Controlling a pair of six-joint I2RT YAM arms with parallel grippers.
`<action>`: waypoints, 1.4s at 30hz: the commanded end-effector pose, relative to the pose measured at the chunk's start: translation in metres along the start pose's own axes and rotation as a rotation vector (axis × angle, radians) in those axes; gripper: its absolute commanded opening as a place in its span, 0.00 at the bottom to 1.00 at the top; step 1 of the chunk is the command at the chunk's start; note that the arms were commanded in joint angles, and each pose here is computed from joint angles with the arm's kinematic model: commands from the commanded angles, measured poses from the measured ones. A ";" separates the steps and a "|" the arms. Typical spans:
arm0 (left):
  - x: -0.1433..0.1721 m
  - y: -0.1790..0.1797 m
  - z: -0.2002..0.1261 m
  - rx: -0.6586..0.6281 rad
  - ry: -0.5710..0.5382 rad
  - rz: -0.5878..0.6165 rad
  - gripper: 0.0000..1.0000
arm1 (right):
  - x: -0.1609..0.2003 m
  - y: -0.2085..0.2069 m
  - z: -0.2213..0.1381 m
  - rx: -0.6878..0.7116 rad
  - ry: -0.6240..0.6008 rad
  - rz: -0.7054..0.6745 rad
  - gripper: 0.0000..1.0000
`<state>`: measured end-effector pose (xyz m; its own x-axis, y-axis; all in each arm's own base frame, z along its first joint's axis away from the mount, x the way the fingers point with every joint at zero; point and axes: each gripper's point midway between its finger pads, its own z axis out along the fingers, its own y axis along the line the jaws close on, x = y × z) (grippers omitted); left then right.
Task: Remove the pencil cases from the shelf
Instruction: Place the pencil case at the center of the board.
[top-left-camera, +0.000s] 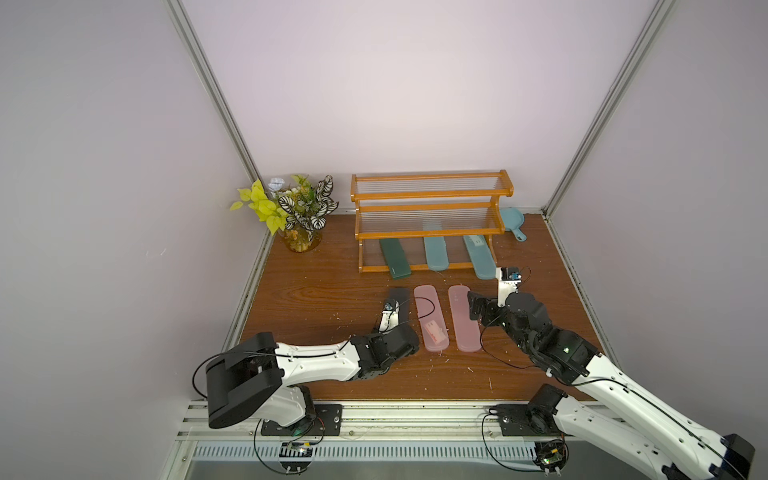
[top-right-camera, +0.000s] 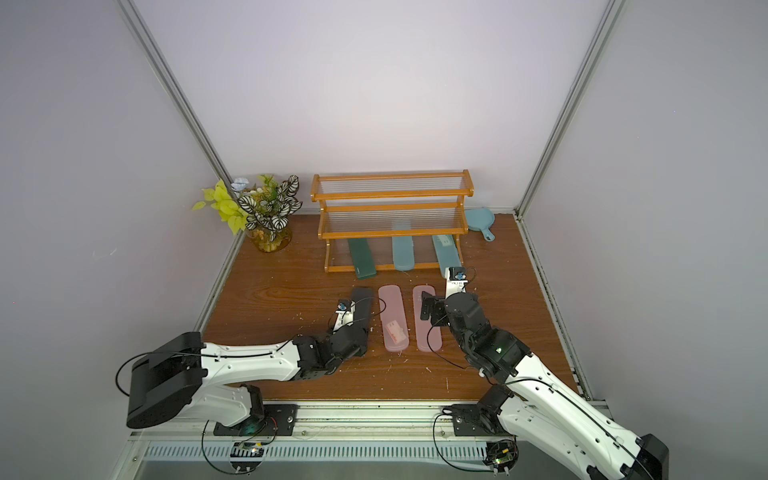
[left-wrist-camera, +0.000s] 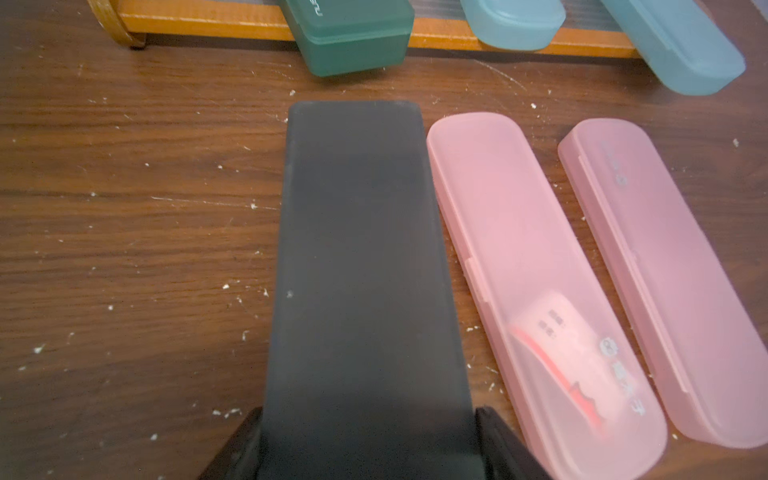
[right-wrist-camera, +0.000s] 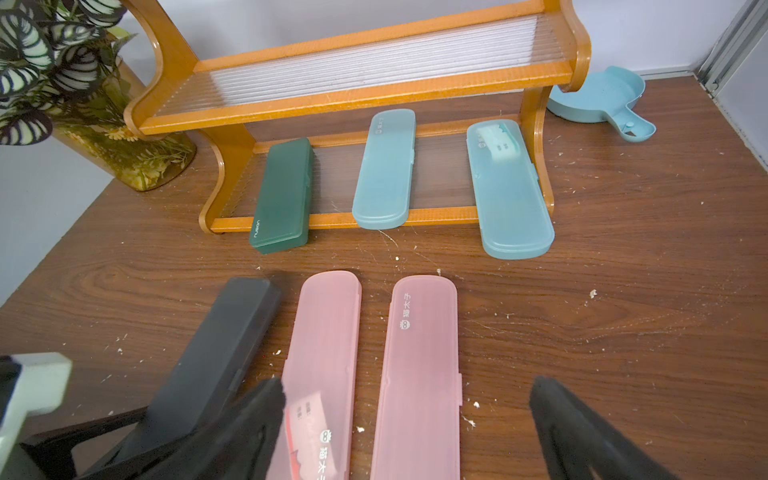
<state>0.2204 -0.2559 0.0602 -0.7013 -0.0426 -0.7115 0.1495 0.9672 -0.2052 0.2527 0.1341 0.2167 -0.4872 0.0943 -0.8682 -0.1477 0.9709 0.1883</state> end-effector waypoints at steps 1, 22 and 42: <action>-0.008 -0.015 0.001 0.013 -0.043 -0.027 0.44 | 0.003 -0.002 -0.002 -0.007 0.007 -0.015 0.99; 0.014 -0.033 0.013 0.006 0.006 -0.019 0.74 | 0.006 -0.010 -0.013 0.000 0.010 0.005 0.99; -0.089 -0.010 -0.045 -0.090 -0.070 -0.080 0.99 | 0.025 0.004 -0.015 -0.111 0.066 0.014 0.99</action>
<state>0.2427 -0.2724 0.1554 -0.6348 -0.1868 -0.7498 0.0496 0.9585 -0.2808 0.2297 0.1304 0.2065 -0.5248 0.0841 -0.8470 -0.2048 0.9534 0.2216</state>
